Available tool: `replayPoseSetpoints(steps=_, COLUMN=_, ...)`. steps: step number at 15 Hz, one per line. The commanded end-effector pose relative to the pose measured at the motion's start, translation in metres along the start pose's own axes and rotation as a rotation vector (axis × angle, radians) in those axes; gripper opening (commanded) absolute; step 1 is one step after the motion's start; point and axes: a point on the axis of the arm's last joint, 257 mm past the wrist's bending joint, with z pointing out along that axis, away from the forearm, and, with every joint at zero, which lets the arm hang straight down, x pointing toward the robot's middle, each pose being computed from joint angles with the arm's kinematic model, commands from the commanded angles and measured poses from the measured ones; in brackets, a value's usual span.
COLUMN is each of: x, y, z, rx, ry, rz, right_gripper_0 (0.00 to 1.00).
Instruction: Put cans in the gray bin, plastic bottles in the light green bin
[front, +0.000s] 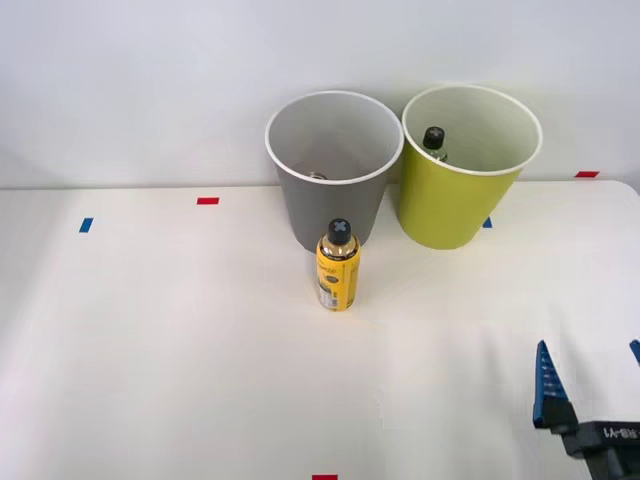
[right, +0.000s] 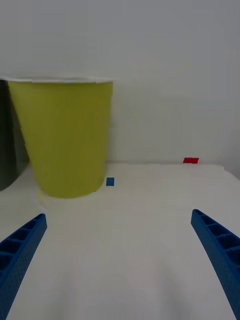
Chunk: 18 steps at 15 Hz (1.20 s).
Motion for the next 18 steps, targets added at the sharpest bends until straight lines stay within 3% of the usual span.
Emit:
replayPoseSetpoints(steps=1, x=0.031, y=0.015, z=-0.021, rx=0.007, ry=0.026, rz=0.013, right_gripper_0=1.0)
replayPoseSetpoints(steps=4, x=0.046, y=0.019, z=-0.043, rx=0.036, ry=0.002, rz=0.004, right_gripper_0=1.0)
replayPoseSetpoints(steps=5, x=0.047, y=0.018, z=-0.05, rx=0.05, ry=-0.003, rz=-0.036, right_gripper_0=1.0)
replayPoseSetpoints(steps=7, x=0.047, y=0.026, z=-0.053, rx=0.035, ry=-0.001, rz=-0.074, right_gripper_0=1.0)
replayPoseSetpoints(steps=12, x=0.047, y=0.054, z=-0.055, rx=-0.004, ry=-0.004, rz=-0.092, right_gripper_0=1.0)
replayPoseSetpoints(steps=18, x=0.051, y=0.072, z=-0.063, rx=-0.042, ry=0.013, rz=-0.106, right_gripper_0=1.0)
